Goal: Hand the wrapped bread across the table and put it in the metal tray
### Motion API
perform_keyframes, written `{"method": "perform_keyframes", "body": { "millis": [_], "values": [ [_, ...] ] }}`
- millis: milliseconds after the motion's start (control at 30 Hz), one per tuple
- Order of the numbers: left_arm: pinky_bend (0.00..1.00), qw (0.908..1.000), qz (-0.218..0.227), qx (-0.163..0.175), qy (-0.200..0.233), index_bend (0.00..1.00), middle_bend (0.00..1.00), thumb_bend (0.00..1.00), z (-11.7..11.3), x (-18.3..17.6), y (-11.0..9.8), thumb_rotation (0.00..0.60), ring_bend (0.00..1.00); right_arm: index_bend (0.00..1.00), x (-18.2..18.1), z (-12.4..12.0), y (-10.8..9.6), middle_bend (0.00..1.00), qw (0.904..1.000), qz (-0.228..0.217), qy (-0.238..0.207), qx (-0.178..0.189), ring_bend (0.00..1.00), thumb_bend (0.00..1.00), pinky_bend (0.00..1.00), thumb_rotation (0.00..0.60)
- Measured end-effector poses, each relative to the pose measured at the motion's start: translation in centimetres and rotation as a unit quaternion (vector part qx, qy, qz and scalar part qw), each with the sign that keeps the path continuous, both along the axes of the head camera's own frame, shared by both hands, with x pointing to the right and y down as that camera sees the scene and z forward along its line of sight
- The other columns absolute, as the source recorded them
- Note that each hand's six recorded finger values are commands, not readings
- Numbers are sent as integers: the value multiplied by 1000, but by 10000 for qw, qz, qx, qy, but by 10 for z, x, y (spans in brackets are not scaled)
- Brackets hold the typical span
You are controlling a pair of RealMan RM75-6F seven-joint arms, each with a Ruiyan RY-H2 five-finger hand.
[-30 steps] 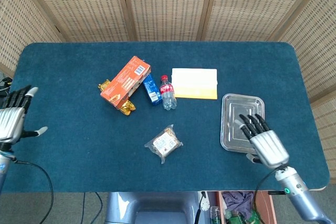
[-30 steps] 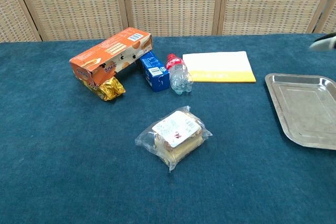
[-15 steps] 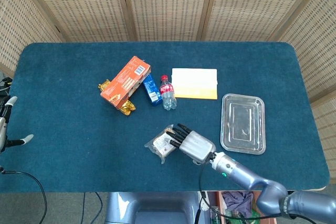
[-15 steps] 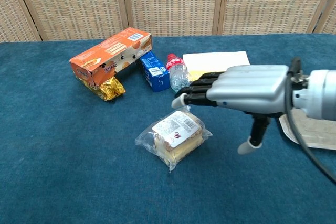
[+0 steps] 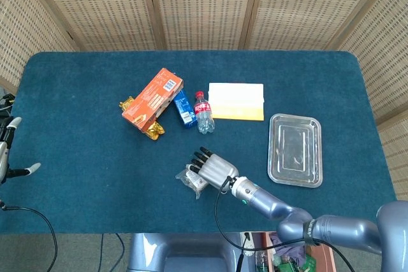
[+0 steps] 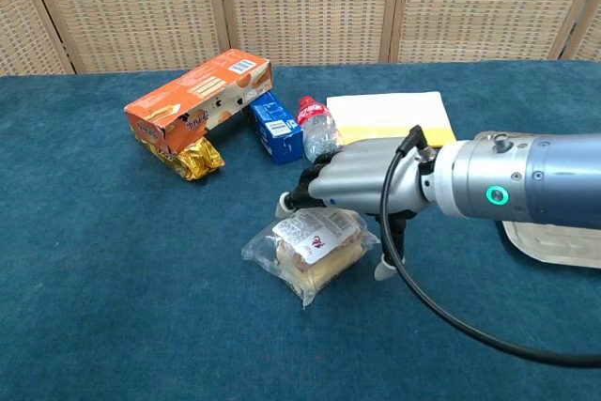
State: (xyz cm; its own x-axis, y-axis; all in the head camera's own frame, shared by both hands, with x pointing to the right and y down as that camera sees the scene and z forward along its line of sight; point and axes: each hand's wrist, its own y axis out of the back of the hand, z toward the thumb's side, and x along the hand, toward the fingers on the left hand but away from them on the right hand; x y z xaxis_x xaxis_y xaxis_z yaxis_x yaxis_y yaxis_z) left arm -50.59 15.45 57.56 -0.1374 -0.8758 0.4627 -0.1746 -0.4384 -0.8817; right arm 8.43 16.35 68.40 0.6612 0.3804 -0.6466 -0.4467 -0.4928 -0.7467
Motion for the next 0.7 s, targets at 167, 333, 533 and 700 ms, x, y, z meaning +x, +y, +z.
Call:
{"method": "perform_keyframes", "body": {
  "millis": [167,333,533,700],
  "values": [
    [0,10000,-19,-13,36,0,0,0,0,-2,0,600,0,516,-6,-3,-5,562,9996,232,33,138,379,118,132,600],
    [0,10000,2,-22,66,0,0,0,0,0,1,600,0,520,-1,-26,-21,563,9979,469,-192,415,380,121,135,600],
    [0,9999,73,-66,87,0,0,0,2,4,2,600,0,520,45,-55,-64,563,9912,866,18,997,380,121,135,600],
    [0,9998,131,-91,73,0,0,0,4,7,3,600,0,520,113,-61,-98,563,9784,1485,614,1298,380,121,135,600]
  ]
}}
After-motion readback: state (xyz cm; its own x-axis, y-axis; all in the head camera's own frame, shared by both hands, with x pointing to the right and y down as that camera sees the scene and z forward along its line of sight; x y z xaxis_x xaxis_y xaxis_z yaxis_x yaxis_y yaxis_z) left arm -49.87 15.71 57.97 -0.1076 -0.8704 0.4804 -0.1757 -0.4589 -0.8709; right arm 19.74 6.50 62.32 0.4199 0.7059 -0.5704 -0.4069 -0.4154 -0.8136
